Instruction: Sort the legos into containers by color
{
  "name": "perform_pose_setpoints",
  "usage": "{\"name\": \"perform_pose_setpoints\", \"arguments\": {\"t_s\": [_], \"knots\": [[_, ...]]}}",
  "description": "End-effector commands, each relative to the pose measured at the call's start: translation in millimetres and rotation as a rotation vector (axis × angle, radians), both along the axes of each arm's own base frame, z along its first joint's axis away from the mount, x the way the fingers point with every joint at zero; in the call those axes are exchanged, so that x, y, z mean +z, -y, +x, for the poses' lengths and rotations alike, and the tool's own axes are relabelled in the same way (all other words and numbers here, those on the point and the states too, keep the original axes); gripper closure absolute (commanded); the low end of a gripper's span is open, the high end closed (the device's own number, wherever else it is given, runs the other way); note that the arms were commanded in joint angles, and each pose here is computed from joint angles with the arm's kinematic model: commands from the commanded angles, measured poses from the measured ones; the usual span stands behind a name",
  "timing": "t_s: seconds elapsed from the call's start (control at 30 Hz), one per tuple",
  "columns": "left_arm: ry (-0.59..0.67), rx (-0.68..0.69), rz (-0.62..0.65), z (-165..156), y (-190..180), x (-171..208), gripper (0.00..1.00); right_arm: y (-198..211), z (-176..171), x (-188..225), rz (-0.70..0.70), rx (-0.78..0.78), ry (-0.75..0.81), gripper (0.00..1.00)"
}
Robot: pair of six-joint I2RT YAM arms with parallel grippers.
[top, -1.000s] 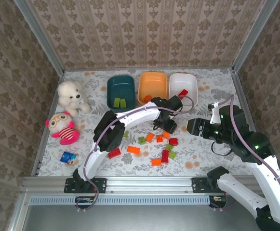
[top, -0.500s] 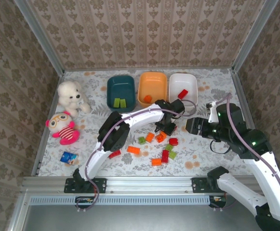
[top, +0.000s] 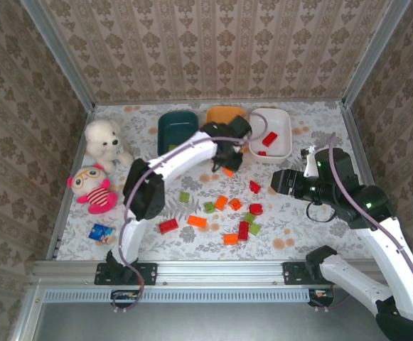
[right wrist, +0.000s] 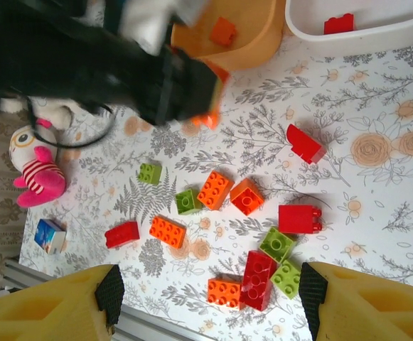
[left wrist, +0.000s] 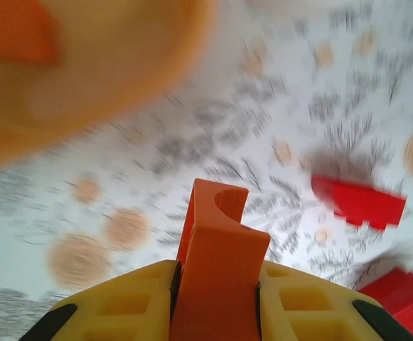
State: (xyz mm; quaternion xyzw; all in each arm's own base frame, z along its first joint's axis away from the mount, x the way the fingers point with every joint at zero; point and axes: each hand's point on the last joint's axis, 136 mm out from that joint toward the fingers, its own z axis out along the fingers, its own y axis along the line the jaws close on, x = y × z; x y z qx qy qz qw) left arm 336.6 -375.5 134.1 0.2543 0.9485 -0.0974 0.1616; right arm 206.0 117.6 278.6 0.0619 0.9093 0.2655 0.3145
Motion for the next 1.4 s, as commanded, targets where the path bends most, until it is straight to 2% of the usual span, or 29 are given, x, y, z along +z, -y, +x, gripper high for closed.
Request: {"name": "perform_pose_setpoints", "arguments": {"t_s": [0.0,0.17,0.33,0.5,0.7,0.87,1.0,1.1,1.23,1.37], "knots": [[0.072,0.048,-0.113,34,0,39,0.76,-9,11,3,0.020,0.020,0.013,0.31],[0.129,0.050,-0.165,89,8,34,0.75,-15,20,2,0.018,0.034,0.005,0.31],[0.190,0.011,-0.176,124,23,9,0.74,-16,23,1,0.010,0.032,-0.001,0.31],[0.158,0.047,-0.127,136,19,-28,0.74,-13,23,2,-0.003,0.027,0.001,0.31],[0.098,0.068,-0.027,127,4,-63,0.71,-12,23,-2,-0.010,0.023,-0.009,0.31],[0.100,0.107,0.027,126,-8,-68,0.59,-14,26,-6,-0.003,0.020,-0.020,0.31],[0.122,0.107,0.020,126,-5,-55,0.47,-16,28,-11,-0.005,0.023,-0.033,0.31],[0.161,0.110,-0.001,126,-1,-31,0.40,-14,29,-13,-0.017,0.020,-0.039,0.31],[0.211,0.153,-0.077,128,2,16,0.37,-15,31,-14,-0.024,0.022,-0.041,0.31],[0.270,0.239,-0.168,129,-15,75,0.35,-21,35,-15,-0.051,0.060,-0.041,0.32]]}}
